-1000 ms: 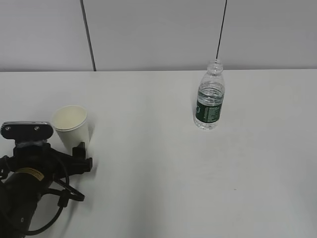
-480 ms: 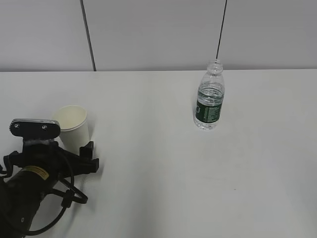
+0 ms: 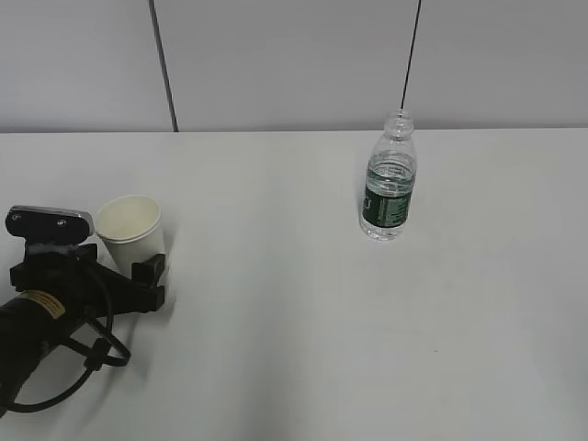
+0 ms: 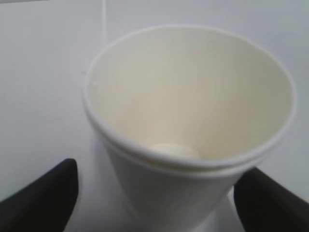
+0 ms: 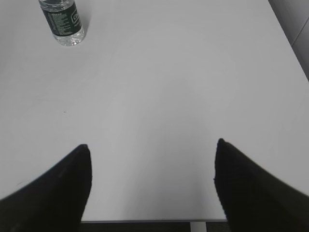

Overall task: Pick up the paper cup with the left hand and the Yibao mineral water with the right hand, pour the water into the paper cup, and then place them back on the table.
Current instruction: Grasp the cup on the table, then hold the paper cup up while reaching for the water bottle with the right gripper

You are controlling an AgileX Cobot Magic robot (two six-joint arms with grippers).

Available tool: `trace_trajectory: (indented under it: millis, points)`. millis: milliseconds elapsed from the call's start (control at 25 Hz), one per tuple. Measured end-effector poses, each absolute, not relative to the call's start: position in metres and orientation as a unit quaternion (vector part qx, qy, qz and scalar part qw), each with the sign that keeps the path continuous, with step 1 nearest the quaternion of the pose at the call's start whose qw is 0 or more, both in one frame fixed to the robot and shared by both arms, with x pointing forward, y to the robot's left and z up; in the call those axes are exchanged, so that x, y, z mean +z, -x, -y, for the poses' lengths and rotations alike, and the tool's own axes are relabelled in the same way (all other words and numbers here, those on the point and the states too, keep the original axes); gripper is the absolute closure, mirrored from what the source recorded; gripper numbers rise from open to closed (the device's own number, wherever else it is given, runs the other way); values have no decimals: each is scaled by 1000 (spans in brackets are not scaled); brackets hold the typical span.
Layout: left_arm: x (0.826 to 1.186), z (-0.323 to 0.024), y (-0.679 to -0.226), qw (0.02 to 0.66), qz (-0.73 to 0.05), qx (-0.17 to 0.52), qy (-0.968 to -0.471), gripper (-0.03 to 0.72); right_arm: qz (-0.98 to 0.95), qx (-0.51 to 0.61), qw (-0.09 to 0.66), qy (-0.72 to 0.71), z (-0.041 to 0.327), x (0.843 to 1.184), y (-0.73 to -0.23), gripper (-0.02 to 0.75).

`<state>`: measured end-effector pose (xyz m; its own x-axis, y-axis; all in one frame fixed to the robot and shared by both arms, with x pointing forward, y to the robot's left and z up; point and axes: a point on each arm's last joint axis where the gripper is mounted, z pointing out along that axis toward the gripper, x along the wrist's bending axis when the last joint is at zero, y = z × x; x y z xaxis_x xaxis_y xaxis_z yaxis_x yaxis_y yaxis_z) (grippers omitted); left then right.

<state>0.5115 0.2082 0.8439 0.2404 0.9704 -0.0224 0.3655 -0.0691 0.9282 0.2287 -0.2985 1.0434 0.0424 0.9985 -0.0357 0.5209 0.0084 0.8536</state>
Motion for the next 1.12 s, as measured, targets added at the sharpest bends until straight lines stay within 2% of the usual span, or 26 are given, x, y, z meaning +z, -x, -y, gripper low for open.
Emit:
trace_trajectory:
  millis: [200,680,920,1120]
  points:
    - [847,-204,-519,470,-484,326,-662,97,-610,330,363,-623,298,1043,-229,153]
    - [853,-209,-534,482,-480,340,-649,98,-609,328,364,-623,298,1043,-229,153]
    - [855,-206,-538,490,-471,341,-650,158,-610,330,363,-623,298,1043,-229,153]
    - [855,-206,-537,490,-470,340,-651,168,-609,328,364,-623,298,1043,-229,153]
